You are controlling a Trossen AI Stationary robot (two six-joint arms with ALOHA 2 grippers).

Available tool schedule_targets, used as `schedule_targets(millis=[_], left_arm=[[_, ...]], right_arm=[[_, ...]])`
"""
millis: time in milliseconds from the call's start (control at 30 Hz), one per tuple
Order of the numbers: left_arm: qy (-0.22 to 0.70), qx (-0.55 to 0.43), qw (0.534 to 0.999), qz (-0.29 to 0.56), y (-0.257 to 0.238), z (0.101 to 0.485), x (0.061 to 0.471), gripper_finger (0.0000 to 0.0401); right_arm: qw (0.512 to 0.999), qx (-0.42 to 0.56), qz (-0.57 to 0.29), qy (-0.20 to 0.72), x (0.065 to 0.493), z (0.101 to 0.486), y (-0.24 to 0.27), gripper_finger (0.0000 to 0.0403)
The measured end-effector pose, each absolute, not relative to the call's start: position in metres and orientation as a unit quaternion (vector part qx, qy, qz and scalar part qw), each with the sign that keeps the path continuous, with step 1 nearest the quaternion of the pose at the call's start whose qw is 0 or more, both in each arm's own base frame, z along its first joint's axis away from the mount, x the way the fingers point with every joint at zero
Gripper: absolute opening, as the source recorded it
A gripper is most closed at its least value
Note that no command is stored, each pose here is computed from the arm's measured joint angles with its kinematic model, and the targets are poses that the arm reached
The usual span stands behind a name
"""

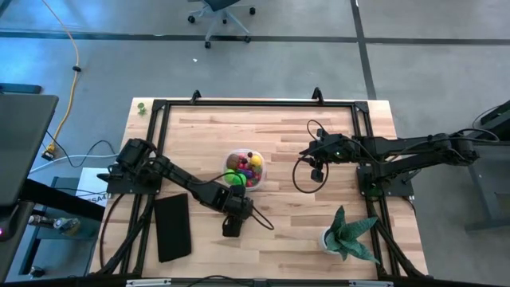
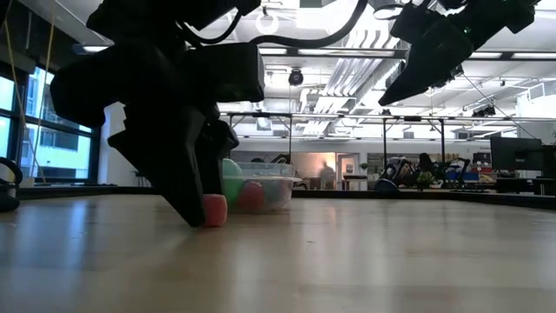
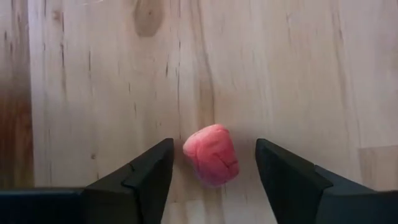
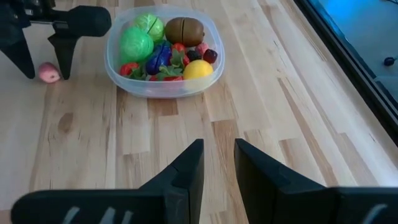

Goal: Pick and placing Produce into tupperware
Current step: Put the peach into the transparent bin

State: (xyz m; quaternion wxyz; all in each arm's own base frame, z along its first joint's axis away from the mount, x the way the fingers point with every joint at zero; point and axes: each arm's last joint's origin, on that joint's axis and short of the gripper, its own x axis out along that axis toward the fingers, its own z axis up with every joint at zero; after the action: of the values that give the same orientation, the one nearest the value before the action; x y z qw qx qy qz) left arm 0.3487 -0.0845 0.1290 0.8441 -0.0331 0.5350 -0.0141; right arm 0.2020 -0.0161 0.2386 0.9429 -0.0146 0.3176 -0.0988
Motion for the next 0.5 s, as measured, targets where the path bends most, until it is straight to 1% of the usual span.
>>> schedule_targets(millis=[200,500], left_arm=[[0.532,-0.035,0.846,-0.013,-0.0847,0.1291,0.3495,0.0176],[0.532,-0.034,0.846,-0.009,-0.0845,0.1289,0.3493,0.0152]], right_arm=[[0.942,-0.015,-0.099,0.320,0.2017,0.2382,-0.0161,0.0079],[0.942,-0.015,-0.099,0.321,0.2016,0.2380,-0.0162,0.0079]])
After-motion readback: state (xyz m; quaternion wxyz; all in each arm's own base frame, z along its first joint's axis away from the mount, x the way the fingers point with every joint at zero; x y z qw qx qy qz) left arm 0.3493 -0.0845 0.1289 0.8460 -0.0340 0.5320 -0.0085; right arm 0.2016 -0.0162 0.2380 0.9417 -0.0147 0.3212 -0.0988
